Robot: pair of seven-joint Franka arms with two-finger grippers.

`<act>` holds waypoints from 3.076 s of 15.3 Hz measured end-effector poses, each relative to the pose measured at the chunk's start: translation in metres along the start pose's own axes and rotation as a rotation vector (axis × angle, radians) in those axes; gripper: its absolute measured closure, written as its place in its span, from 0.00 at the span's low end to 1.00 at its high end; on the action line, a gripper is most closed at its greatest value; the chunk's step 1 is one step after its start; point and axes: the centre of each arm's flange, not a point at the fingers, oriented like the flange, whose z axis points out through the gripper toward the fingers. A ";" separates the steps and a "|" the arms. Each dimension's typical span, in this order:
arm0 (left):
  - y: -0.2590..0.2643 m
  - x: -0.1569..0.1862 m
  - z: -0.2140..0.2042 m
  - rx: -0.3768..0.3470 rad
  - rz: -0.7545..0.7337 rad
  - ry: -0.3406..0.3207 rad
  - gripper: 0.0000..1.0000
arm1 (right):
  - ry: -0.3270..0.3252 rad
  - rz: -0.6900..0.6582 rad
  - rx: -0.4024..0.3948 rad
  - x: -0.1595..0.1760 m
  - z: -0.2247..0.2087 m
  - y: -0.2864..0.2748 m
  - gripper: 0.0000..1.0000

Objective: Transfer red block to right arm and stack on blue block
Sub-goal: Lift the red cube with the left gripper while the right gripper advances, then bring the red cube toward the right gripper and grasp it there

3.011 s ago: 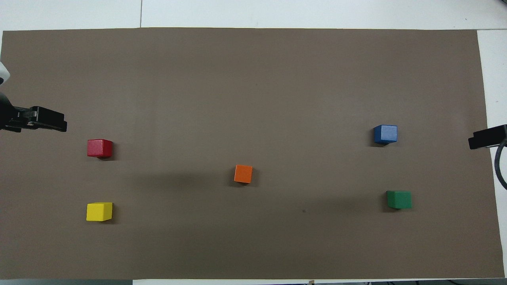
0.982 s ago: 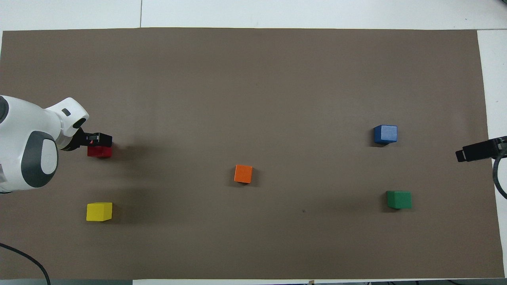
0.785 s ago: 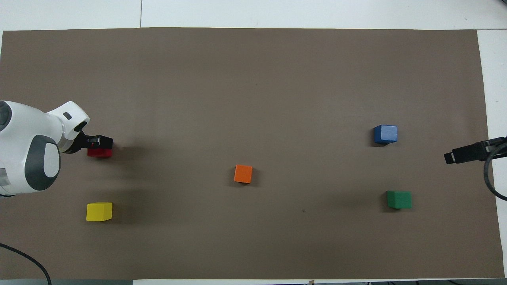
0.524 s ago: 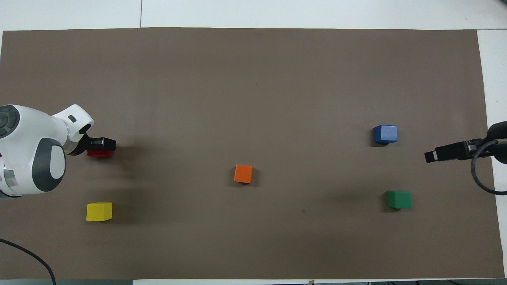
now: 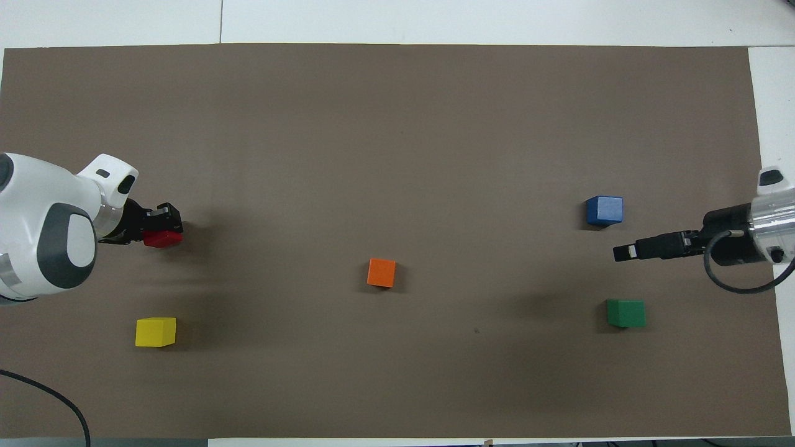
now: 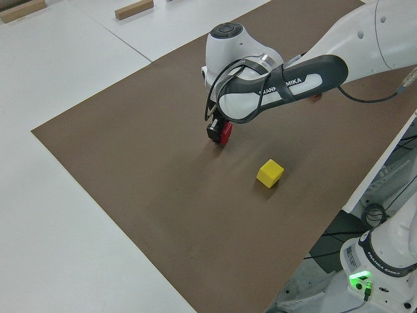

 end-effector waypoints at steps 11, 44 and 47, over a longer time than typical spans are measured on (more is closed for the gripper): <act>0.097 -0.080 -0.227 -0.242 -0.602 -0.316 0.45 | -0.039 -0.054 0.447 -0.002 0.118 -0.006 0.00; 0.204 -0.240 -0.175 -0.652 -1.228 -0.690 0.45 | 0.052 0.093 1.448 0.028 0.280 -0.181 0.00; 0.205 -0.255 -0.176 -0.727 -1.369 -0.652 0.45 | 0.096 0.061 1.418 0.037 0.277 -0.185 0.00</act>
